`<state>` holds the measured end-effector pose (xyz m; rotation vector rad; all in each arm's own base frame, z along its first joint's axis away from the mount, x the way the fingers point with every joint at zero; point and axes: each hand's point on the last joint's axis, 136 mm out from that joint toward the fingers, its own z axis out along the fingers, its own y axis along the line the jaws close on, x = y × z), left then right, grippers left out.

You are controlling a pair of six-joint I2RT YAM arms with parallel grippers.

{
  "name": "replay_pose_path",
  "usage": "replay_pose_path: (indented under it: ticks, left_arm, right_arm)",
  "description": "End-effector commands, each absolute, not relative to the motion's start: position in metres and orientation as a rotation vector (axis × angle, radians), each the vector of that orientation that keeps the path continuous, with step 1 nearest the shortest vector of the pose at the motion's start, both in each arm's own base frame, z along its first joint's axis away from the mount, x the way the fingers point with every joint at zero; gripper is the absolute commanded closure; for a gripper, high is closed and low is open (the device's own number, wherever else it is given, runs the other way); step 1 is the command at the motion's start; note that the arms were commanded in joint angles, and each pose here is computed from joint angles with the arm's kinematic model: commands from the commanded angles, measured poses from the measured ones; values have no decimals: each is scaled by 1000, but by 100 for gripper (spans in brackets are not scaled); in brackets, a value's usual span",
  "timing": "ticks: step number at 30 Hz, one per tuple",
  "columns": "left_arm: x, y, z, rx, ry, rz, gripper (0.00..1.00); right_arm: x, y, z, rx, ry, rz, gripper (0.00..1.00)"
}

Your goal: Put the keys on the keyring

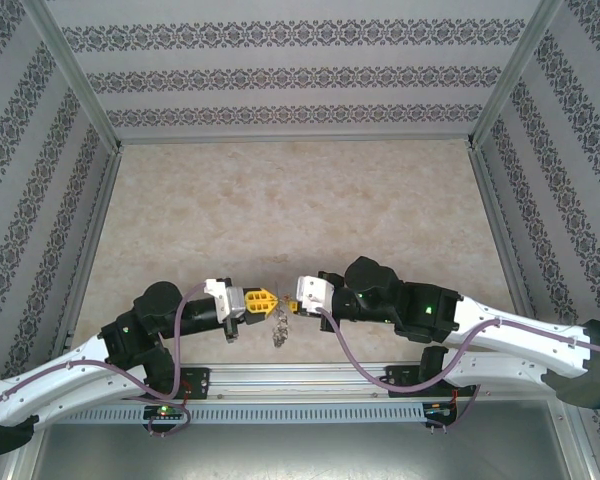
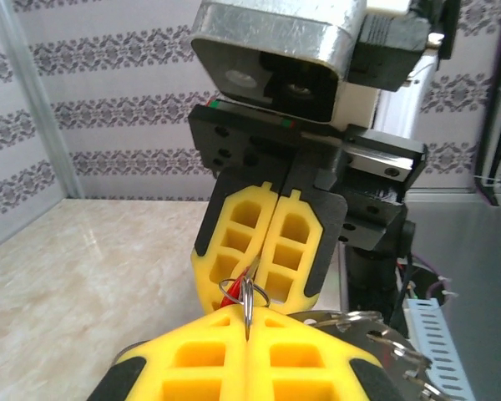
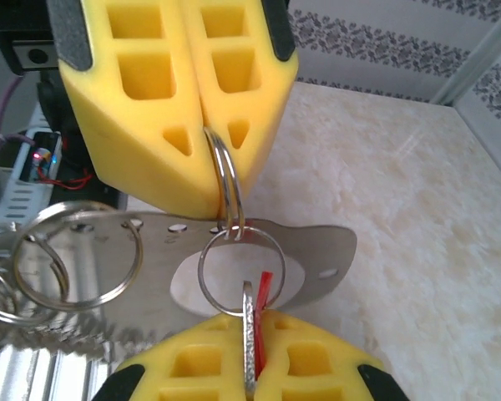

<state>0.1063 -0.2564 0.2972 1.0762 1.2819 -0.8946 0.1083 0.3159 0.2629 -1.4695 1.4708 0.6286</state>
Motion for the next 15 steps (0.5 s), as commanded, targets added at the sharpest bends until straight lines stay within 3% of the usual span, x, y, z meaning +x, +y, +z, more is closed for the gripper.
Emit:
replay_pose_path:
  ticks: [1,4,6,15]
  left_arm:
    - [115,-253,298,1045,1282,-823,98]
    - [121,-252,292,1015,1298,-811,72]
    - [121,-252,290,1008,1296,-814,62]
    - [143,-240,271,903,1383,-711,58]
  right_arm:
    - [131,306,263,-1421,1536,488,100]
    - [141,306,260,-1412,1585,446,100]
    - [150,306,258,-1405,1623,423,100]
    - [189,300,250,-1338,1796,364,100]
